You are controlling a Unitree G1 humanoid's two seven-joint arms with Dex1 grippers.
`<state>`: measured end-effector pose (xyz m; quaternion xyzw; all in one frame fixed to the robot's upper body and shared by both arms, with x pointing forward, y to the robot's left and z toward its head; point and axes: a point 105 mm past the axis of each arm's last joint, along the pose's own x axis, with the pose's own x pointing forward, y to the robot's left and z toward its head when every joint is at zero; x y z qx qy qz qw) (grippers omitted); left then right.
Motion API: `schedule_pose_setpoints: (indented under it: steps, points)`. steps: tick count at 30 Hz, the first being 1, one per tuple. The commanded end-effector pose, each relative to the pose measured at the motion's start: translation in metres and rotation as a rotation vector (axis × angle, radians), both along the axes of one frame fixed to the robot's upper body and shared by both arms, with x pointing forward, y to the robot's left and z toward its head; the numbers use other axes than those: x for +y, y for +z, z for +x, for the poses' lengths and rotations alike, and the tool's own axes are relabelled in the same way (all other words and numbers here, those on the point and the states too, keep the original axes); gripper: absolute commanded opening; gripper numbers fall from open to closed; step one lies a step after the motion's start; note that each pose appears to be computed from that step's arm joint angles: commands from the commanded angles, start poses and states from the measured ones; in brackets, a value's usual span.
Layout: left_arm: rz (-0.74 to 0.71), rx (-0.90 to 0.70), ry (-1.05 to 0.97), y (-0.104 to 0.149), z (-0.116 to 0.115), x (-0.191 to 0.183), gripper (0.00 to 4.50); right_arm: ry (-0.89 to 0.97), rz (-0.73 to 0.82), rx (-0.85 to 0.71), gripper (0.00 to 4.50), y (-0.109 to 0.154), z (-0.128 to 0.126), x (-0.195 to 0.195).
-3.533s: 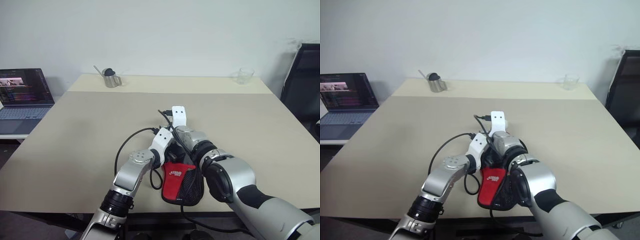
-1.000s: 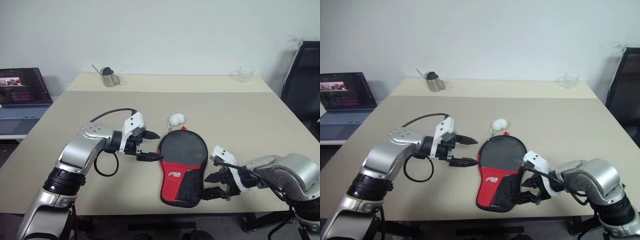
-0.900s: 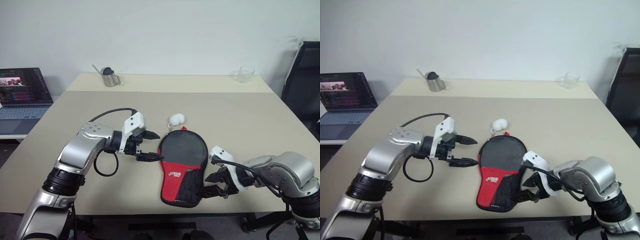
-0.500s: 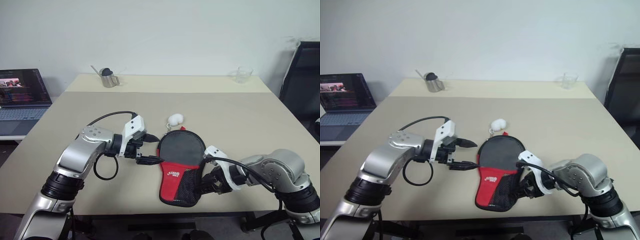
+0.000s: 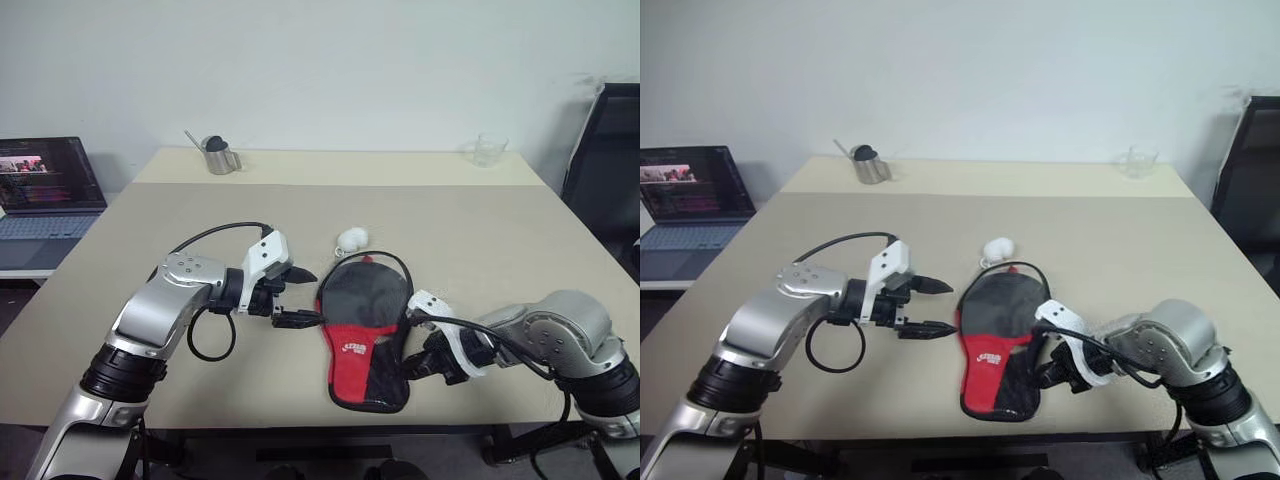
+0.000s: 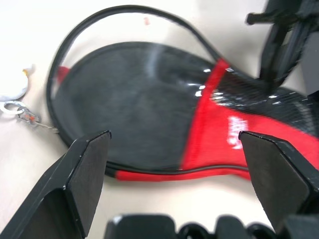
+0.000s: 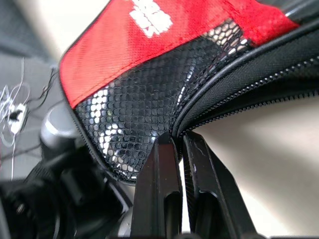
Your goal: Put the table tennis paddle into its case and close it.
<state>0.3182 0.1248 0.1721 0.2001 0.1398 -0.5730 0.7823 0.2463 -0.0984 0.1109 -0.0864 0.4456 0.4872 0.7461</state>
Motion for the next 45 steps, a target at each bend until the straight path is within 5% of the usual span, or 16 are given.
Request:
schedule_pose_setpoints:
  steps: [1, 19, 22, 33, 38, 45]
  points:
    - [0.003, -0.049, -0.012, 0.011, 0.001, 0.0, 4.5, 0.094, 0.028, 0.017, 0.03, 0.004, -0.015, 0.007]
    - [0.022, -0.06, -0.006, 0.01, 0.003, 0.003, 4.5, 0.166, 0.02, -0.023, 0.03, 0.006, -0.012, 0.005]
    - [0.023, -0.06, -0.007, 0.009, 0.003, 0.003, 4.5, 0.168, 0.018, -0.041, 0.7, 0.008, -0.009, 0.004]
    - [0.016, -0.067, -0.021, 0.009, 0.006, -0.004, 4.5, 0.157, -0.006, -0.137, 4.48, 0.027, 0.014, -0.014]
    - [-0.087, -0.087, 0.017, 0.013, 0.026, -0.042, 4.5, 0.148, -0.067, -0.294, 4.48, 0.051, 0.046, -0.045]
    - [-0.094, -0.02, 0.019, -0.009, 0.029, -0.091, 4.5, -0.015, 0.163, -0.507, 4.48, 0.113, 0.103, -0.026]
